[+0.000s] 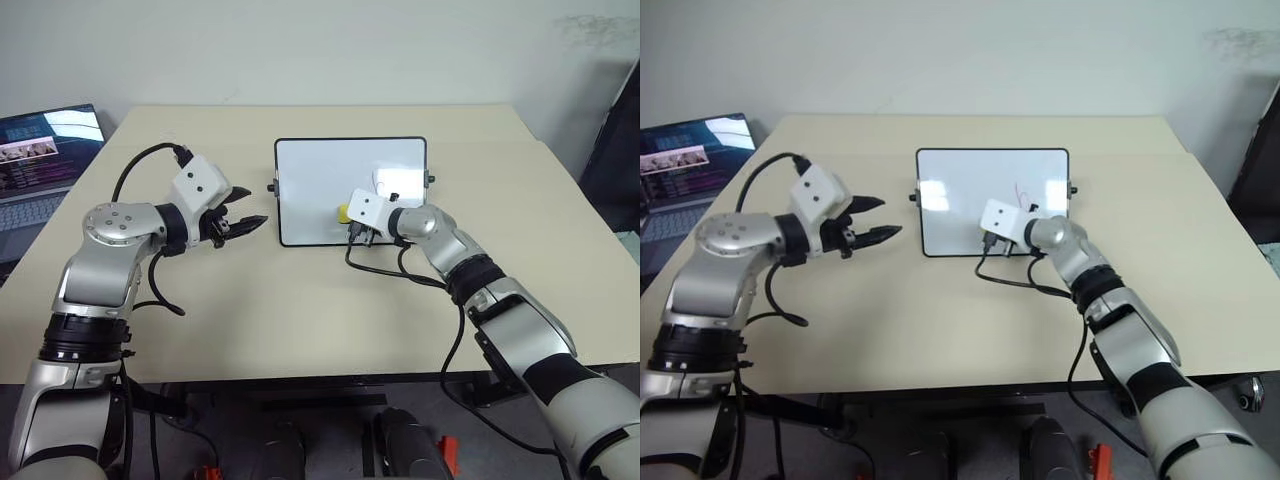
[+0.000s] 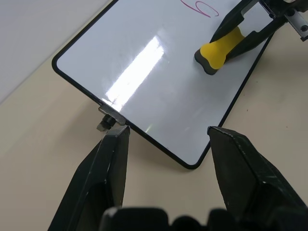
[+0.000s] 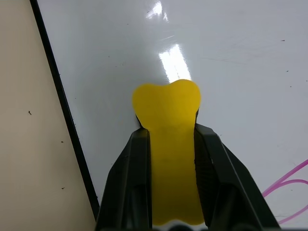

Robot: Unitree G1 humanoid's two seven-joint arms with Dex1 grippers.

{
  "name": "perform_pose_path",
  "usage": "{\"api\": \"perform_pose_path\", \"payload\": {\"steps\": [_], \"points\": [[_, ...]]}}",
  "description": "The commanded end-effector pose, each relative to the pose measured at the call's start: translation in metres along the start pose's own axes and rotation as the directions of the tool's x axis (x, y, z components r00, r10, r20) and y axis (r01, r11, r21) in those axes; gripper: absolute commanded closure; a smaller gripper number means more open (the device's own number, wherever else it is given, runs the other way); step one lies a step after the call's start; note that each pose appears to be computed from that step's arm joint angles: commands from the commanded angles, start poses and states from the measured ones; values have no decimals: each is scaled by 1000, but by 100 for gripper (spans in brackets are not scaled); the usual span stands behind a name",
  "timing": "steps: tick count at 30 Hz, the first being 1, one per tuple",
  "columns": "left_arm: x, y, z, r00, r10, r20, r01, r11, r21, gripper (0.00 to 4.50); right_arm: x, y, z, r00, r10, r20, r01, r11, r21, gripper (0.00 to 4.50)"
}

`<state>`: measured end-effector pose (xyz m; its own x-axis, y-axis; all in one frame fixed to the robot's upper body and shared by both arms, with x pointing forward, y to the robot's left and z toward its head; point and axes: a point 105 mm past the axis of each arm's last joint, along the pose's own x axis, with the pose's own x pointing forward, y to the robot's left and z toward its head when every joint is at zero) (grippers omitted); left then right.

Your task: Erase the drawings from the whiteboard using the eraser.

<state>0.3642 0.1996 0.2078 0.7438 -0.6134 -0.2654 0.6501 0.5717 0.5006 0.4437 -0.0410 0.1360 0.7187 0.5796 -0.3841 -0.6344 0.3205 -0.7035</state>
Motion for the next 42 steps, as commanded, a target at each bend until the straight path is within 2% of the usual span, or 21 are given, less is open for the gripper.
{"api": "perform_pose_path", "payload": {"steps": [1, 7, 11, 17, 24, 30, 38, 42], "points": [[-2, 6, 14, 999, 15, 32, -16, 999, 46, 171, -13, -19, -37, 988, -89, -130, 90, 996, 4, 367], [-3, 7, 14, 999, 12, 30, -14, 999, 47, 171, -15, -37, -31, 975, -197, -106, 198, 980, 1, 367], [-2, 4, 13, 1000, 7, 31, -8, 999, 43, 171, -15, -38, -30, 974, -204, -100, 204, 979, -6, 367], [-2, 5, 13, 999, 7, 31, -8, 999, 43, 171, -9, -14, -31, 992, -86, -94, 86, 996, -3, 367], [-1, 5, 14, 999, 6, 33, -7, 999, 45, 171, -8, 37, -46, 979, 158, -126, -154, 987, 43, 367], [-1, 5, 13, 999, 6, 32, -8, 999, 46, 171, -14, 48, -67, 961, 193, -198, -188, 981, 40, 367], [-1, 6, 13, 1000, 11, 27, -13, 999, 48, 171, -24, 33, -79, 958, 161, -237, -160, 987, 24, 367], [-1, 7, 13, 1000, 12, 28, -13, 999, 50, 171, -36, 11, -90, 954, 83, -287, -89, 996, -8, 367]]}}
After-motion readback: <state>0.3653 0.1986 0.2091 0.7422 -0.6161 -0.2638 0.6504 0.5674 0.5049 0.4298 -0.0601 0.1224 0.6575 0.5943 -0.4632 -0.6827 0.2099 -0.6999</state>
